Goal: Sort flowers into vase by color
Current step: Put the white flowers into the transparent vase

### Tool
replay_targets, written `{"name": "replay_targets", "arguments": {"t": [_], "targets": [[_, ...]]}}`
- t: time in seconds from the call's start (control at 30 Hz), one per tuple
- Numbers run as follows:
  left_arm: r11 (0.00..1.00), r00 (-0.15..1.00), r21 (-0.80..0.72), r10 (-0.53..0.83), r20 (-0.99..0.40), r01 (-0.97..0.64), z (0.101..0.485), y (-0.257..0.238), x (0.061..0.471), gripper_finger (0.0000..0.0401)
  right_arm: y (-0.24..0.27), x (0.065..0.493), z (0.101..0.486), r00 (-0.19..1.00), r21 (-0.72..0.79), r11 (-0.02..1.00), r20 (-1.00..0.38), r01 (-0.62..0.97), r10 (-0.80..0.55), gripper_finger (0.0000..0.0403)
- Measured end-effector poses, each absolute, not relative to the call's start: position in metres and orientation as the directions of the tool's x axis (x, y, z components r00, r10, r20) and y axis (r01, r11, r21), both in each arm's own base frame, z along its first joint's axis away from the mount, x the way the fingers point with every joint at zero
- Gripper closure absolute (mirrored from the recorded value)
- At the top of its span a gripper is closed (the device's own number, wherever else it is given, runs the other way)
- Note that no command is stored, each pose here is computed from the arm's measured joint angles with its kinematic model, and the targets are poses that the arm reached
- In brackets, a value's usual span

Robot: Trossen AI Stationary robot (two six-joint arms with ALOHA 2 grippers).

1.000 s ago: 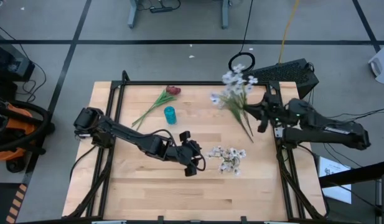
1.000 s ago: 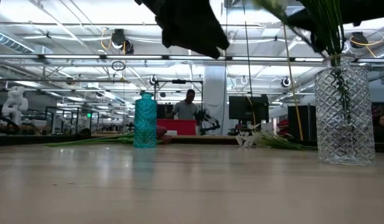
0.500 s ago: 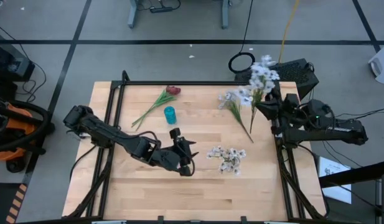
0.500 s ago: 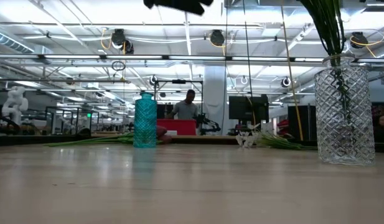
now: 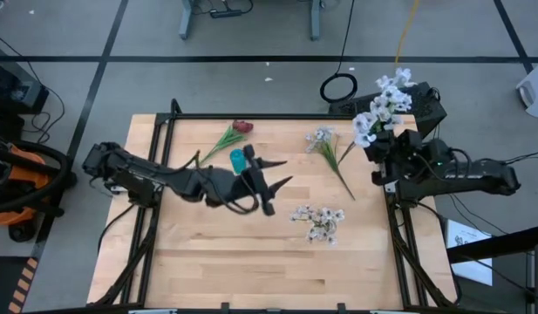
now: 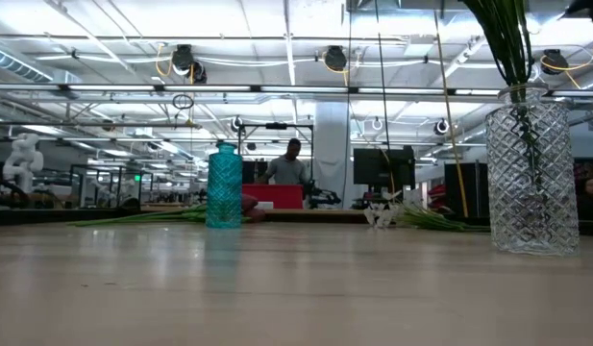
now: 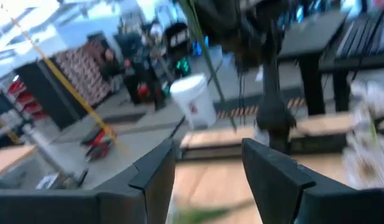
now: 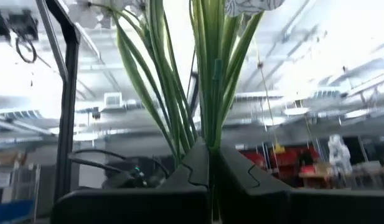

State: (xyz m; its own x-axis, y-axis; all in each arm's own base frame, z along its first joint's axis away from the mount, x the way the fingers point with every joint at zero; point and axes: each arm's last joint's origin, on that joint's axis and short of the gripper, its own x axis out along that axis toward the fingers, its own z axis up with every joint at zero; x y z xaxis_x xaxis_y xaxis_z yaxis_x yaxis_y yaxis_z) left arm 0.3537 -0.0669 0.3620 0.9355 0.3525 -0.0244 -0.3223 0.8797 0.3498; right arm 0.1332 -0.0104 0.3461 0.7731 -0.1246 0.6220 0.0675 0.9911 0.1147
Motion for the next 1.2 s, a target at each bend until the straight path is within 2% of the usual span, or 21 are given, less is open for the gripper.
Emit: {"name": "replay_targets", "arguments": {"t": [0.23, 0.37, 0.53, 0.63, 0.87, 1.0, 1.2], "targets": [[0.934, 0.951, 0.191, 0.281, 0.13, -0.302, 0.378, -0.038, 0.359, 0.0209, -0.012, 0.155, 0.345, 0.714, 0.096, 0.993, 0.69, 0.076, -0.121, 0.0402], [0.959, 0.97, 0.175, 0.202, 0.132, -0.223, 0.376, -0.03, 0.363, 0.0209, -0.012, 0.166, 0.341, 0.693, 0.105, 0.992, 0.711, 0.064, -0.12, 0.0402], [0.939, 0.963, 0.214, 0.264, 0.052, -0.269, 0.351, -0.027, 0.381, 0.0205, -0.013, 0.179, 0.334, 0.715, 0.117, 0.992, 0.689, 0.054, -0.121, 0.0402], [0.936, 0.963, 0.23, 0.268, 0.026, -0.267, 0.337, -0.028, 0.39, 0.0187, -0.014, 0.184, 0.33, 0.725, 0.118, 0.991, 0.678, 0.056, -0.121, 0.0402], [0.926, 0.949, 0.21, 0.307, 0.068, -0.314, 0.328, -0.016, 0.401, 0.0126, -0.014, 0.187, 0.329, 0.702, 0.119, 0.992, 0.702, 0.05, -0.12, 0.0402], [0.951, 0.964, 0.164, 0.249, 0.091, -0.261, 0.328, -0.008, 0.405, 0.0105, -0.014, 0.189, 0.328, 0.702, 0.117, 0.992, 0.702, 0.052, -0.12, 0.0402], [0.982, 0.993, 0.155, 0.098, 0.058, -0.106, 0.314, -0.003, 0.413, 0.0102, -0.014, 0.195, 0.324, 0.712, 0.115, 0.992, 0.692, 0.057, -0.121, 0.0402]]}}
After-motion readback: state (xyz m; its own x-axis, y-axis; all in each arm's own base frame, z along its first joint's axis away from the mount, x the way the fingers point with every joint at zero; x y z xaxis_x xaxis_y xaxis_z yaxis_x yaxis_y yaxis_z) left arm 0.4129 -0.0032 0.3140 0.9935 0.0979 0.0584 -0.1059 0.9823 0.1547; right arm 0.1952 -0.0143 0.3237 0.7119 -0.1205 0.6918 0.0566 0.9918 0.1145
